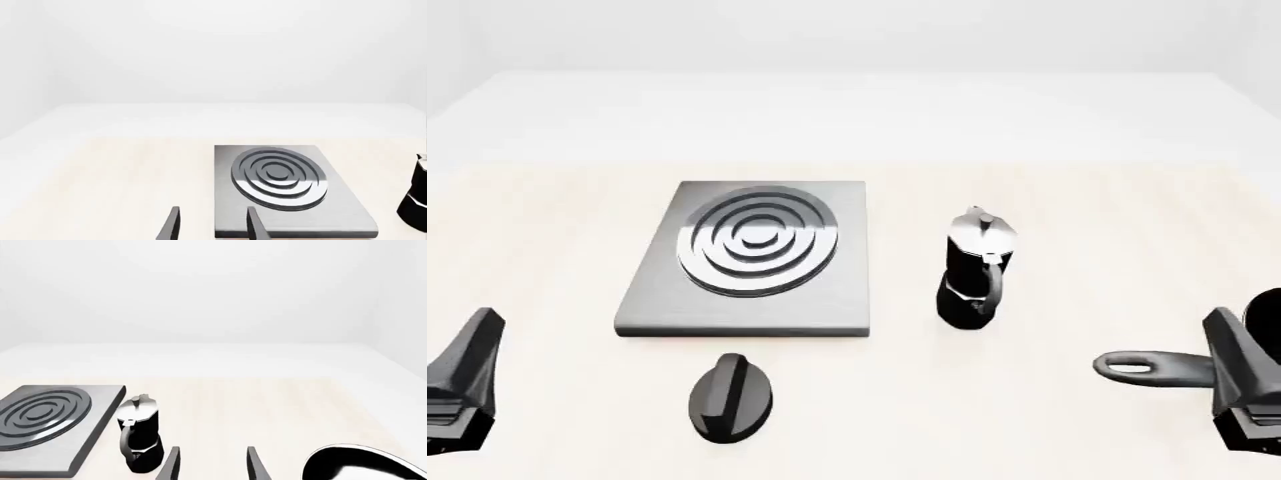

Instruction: Put the frying pan on the stove.

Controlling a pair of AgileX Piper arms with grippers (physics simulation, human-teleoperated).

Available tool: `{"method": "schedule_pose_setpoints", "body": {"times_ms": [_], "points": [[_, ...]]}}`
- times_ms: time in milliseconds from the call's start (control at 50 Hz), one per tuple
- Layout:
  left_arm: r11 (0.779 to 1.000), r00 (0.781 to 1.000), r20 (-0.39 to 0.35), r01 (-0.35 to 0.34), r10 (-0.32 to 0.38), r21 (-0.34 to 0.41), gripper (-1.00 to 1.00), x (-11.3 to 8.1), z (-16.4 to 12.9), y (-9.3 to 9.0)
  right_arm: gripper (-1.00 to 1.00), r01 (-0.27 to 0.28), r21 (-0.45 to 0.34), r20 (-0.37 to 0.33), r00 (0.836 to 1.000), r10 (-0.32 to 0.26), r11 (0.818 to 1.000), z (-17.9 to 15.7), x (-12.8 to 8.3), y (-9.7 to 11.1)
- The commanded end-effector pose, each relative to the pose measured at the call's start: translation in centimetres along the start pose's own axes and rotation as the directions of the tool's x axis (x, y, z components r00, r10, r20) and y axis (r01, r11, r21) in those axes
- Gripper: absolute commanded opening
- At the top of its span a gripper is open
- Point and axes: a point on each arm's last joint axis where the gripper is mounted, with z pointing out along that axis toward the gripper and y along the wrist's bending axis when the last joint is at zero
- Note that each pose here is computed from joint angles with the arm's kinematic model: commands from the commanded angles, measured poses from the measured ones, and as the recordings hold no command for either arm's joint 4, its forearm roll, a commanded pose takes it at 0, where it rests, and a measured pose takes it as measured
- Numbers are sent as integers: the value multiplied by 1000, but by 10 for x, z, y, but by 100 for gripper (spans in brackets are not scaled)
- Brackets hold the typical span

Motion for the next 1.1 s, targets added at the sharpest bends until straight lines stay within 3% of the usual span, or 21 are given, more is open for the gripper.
{"method": "schedule_pose_setpoints", "body": {"times_ms": [20,180,420,780,1100], "points": [[1000,1000,-3,4,-4,3,100,-1,0,0,100,-1,-4,0,1000,1,1000,0,-1,0],[1000,1000,-4,1,-1,6,100,0,0,0,100,1,-2,11,1000,-1,1000,0,-3,0],[1000,1000,-15,-4,4,9,100,0,4,-1,100,-16,3,65,998,15,1000,-4,-30,0],[1000,1000,-5,6,-6,28,100,-6,3,-2,100,-10,-43,248,969,20,999,-34,-122,1],[998,1000,-8,-14,15,58,100,-14,12,-4,100,-28,-51,420,906,47,998,-104,-214,-3]]}}
